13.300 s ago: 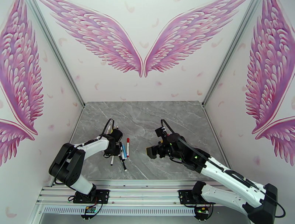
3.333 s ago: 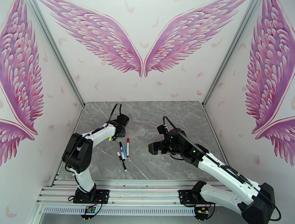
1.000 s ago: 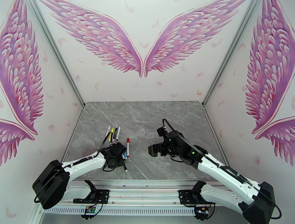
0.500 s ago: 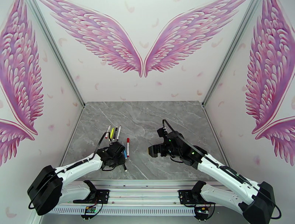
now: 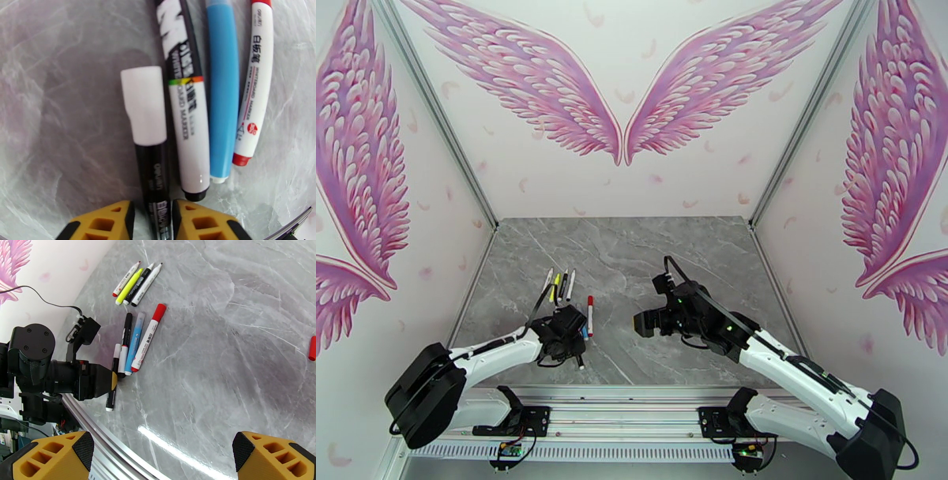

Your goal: Open the pen caps

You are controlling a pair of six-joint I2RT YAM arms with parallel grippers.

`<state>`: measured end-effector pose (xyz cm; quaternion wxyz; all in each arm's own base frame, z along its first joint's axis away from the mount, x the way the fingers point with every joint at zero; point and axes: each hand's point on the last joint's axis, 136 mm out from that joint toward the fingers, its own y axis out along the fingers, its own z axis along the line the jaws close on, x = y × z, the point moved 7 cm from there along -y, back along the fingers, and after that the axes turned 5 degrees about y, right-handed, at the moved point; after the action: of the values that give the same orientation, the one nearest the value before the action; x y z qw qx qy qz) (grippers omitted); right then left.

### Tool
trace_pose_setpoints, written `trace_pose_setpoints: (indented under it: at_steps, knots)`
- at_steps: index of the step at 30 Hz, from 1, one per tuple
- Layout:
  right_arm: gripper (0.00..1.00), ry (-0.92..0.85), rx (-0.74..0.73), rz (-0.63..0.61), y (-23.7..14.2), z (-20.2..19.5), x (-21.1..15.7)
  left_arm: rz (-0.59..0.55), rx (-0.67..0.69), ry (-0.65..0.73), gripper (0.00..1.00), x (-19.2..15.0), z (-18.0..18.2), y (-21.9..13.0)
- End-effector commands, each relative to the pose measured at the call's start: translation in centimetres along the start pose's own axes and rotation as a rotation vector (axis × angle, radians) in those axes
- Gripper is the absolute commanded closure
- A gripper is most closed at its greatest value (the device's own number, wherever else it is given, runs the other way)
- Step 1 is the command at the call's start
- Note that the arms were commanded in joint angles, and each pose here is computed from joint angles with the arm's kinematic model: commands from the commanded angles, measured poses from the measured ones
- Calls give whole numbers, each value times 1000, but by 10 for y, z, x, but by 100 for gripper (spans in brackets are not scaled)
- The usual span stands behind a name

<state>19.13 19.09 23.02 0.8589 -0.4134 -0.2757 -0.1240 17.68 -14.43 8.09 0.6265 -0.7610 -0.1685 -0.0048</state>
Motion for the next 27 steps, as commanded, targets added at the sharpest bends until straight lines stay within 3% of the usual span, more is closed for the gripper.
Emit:
trace_pose_setpoints:
  at_steps: [1,13,21,27]
  knots:
    - [1,1,-11,1,0,0,-2,4,94,18,69,-1,14,2]
    - [1,0,-16,3,0,0,-1,13,221,56,72,7,31,8]
    - [1,6,-19,8,2,-2,-3,-53,128,70,78,18,17,-9]
    - [1,77,31,10,1,4,-2,-135,25,173,79,30,2,-43]
